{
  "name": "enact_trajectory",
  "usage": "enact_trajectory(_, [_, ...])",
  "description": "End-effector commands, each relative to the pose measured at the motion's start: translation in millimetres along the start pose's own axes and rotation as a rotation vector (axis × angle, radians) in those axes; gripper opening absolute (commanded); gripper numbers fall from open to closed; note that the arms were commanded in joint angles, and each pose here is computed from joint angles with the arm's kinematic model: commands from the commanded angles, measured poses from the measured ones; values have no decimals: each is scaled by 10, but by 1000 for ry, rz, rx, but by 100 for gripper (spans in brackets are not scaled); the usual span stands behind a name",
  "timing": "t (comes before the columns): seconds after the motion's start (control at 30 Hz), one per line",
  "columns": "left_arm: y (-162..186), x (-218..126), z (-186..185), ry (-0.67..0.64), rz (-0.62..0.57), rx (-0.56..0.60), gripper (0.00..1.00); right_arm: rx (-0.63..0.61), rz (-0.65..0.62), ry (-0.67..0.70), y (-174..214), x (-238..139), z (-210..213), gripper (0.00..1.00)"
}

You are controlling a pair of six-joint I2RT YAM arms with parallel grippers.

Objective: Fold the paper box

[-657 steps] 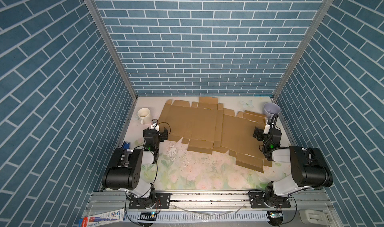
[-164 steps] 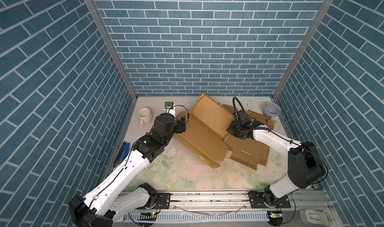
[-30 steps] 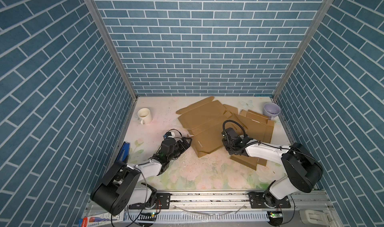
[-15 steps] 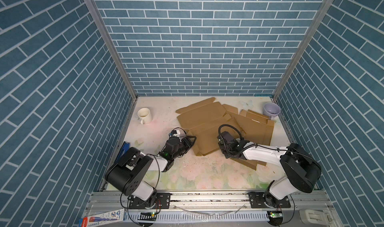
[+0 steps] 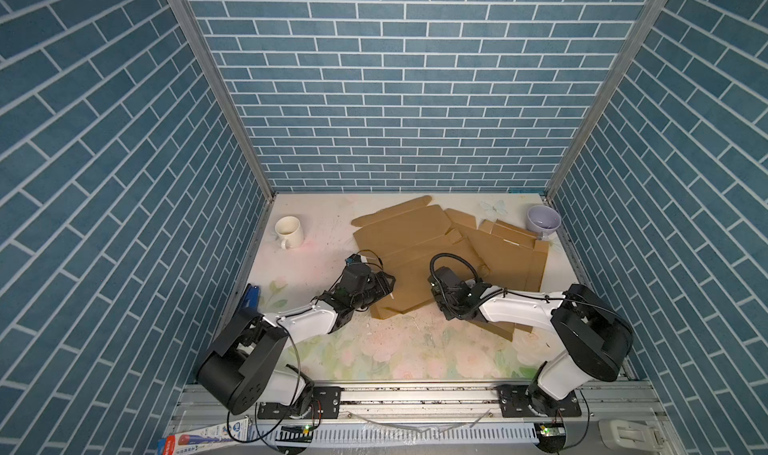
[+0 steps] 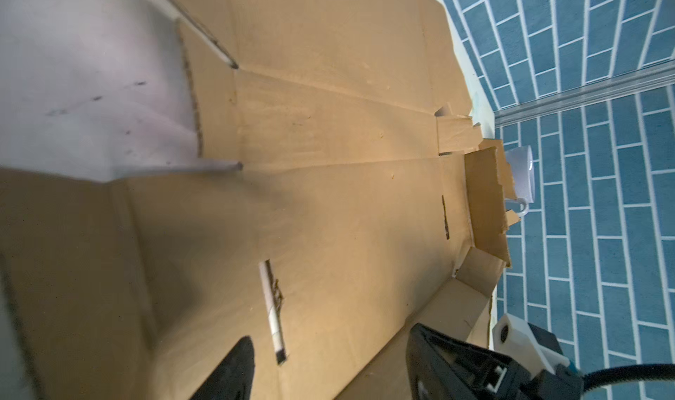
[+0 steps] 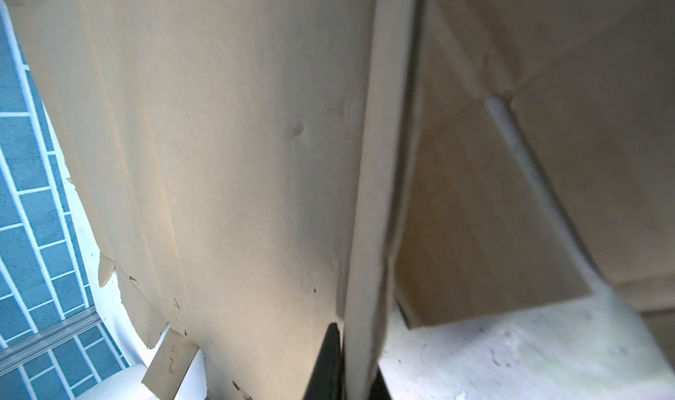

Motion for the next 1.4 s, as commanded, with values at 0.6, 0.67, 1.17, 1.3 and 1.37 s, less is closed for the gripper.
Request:
enact_trajectory(0.6, [-344, -138, 291, 277, -129, -278, 88, 71, 11, -18, 45, 67, -68, 9])
enact_trajectory(0.67, [-321, -61, 313, 311, -119, -310, 91, 72, 15, -20, 54, 73, -54, 8])
enact_trajectory(1.17, [-103, 215, 283, 198, -30, -243, 79, 58, 63, -51, 192, 53, 161, 10])
enact_trajectory(1.3, [-112, 184, 318, 104, -29, -204, 81, 54, 73, -53, 241, 64, 192, 11])
enact_trajectory(1.37, [-123, 175, 290, 97, -29, -193, 82, 53, 80, -55, 265, 70, 205, 12])
Point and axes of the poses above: each gripper's point midway between its finger pads, its own x axis out along the fingers, its own z axis along the line the jaws close on, y = z × x, the point moved 2 cm from there along -x, back along the fingers, and after that the axes turned 11 degrees about -x, right-handed, at the moved point
